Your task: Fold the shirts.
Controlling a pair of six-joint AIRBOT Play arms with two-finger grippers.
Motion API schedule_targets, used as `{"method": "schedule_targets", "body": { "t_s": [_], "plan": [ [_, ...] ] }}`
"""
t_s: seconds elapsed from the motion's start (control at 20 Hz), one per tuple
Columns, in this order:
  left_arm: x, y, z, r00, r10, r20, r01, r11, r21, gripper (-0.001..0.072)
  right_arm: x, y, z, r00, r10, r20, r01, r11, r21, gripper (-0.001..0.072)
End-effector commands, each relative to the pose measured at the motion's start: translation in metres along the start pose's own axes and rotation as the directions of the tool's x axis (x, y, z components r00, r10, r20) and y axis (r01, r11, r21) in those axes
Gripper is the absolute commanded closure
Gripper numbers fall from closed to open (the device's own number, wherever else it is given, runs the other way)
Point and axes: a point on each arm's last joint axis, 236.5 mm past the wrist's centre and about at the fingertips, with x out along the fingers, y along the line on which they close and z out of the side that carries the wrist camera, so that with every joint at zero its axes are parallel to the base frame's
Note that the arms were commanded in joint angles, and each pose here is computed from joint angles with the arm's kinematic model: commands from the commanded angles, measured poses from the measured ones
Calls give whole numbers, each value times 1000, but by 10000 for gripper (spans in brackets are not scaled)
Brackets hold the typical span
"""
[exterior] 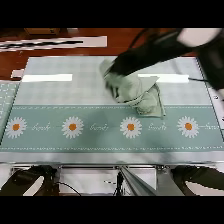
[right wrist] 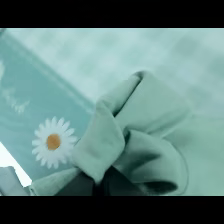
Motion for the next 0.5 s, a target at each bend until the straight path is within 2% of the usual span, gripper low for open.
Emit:
{"method": "schedule_targets", "body": {
  "t_s": [0.0, 0.05, 0.15, 0.25, 0.35, 0.45],
  "plan": [
    [9, -1, -23, 996, -2, -85, 2, 1000, 1, 5, 113, 72, -63, 975, 81, -209, -105, 989, -105, 689],
    [12, -1, -28, 995, -2, -101, 2, 1000, 1, 5, 134, 86, -81, 963, 93, -253, -127, 985, -120, 667],
    [19, -1, -37, 992, -2, -130, 2, 1000, 1, 5, 159, 99, -107, 945, 92, -314, -144, 979, -146, 364],
    [28, -1, -49, 986, -2, -166, 2, 1000, 2, 4, 154, 80, -106, 948, 18, -318, -85, 976, -200, 272],
    [39, -1, -66, 976, -2, -216, 3, 1000, 3, 4, 122, 32, -86, 950, -127, -284, 50, 963, -264, 186],
    [54, -2, -92, 958, -4, -286, 5, 1000, 3, 4, 67, -30, -62, 927, -293, -235, 225, 933, -280, 165]
  ]
}}
